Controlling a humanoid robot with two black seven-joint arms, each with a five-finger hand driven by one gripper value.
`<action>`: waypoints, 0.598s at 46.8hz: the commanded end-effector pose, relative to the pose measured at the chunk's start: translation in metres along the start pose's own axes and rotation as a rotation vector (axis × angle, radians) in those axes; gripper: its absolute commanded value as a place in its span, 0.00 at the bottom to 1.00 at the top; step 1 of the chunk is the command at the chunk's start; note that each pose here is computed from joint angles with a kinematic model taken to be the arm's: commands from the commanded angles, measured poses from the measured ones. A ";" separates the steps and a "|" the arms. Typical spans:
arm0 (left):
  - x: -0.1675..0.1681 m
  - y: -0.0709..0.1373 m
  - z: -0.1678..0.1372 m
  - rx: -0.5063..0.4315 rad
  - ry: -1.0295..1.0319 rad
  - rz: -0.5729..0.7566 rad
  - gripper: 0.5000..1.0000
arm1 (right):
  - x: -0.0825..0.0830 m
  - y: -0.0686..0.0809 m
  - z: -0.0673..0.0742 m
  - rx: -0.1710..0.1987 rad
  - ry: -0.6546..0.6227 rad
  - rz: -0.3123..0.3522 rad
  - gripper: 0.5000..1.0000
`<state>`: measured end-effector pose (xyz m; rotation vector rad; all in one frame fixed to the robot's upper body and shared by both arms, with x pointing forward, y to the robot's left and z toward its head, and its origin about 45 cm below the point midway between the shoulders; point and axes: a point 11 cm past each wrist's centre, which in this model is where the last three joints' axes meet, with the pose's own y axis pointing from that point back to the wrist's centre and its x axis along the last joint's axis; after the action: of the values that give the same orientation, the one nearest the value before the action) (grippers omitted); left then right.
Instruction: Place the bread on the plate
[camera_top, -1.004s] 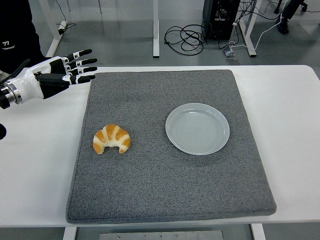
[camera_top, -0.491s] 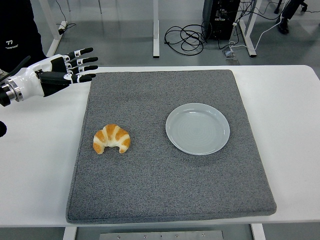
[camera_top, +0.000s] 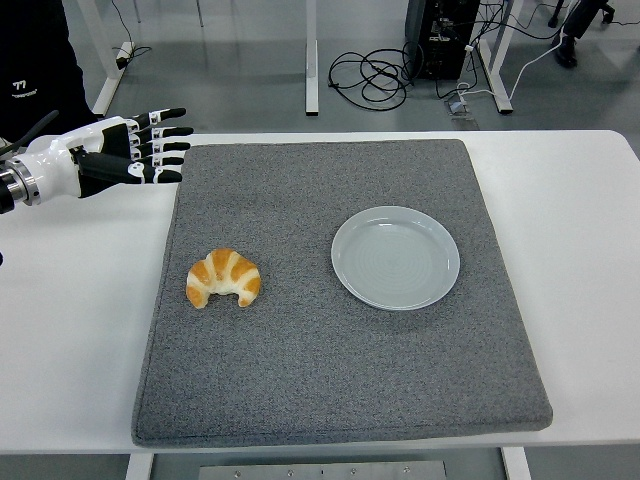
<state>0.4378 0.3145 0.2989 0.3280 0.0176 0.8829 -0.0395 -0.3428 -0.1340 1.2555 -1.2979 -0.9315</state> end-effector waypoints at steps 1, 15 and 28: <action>0.000 0.000 0.004 0.024 -0.091 -0.004 0.95 | 0.000 0.000 0.000 0.000 0.000 0.000 1.00; -0.017 0.019 0.031 0.047 -0.361 -0.064 0.95 | 0.000 0.000 0.000 0.000 0.000 -0.001 1.00; -0.034 0.022 0.036 0.119 -0.666 -0.108 0.95 | 0.000 0.000 0.000 0.000 0.000 0.000 1.00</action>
<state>0.4048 0.2907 0.3356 0.6780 -0.4874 0.6442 -0.0394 -0.3428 -0.1340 1.2556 -1.2980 -0.9314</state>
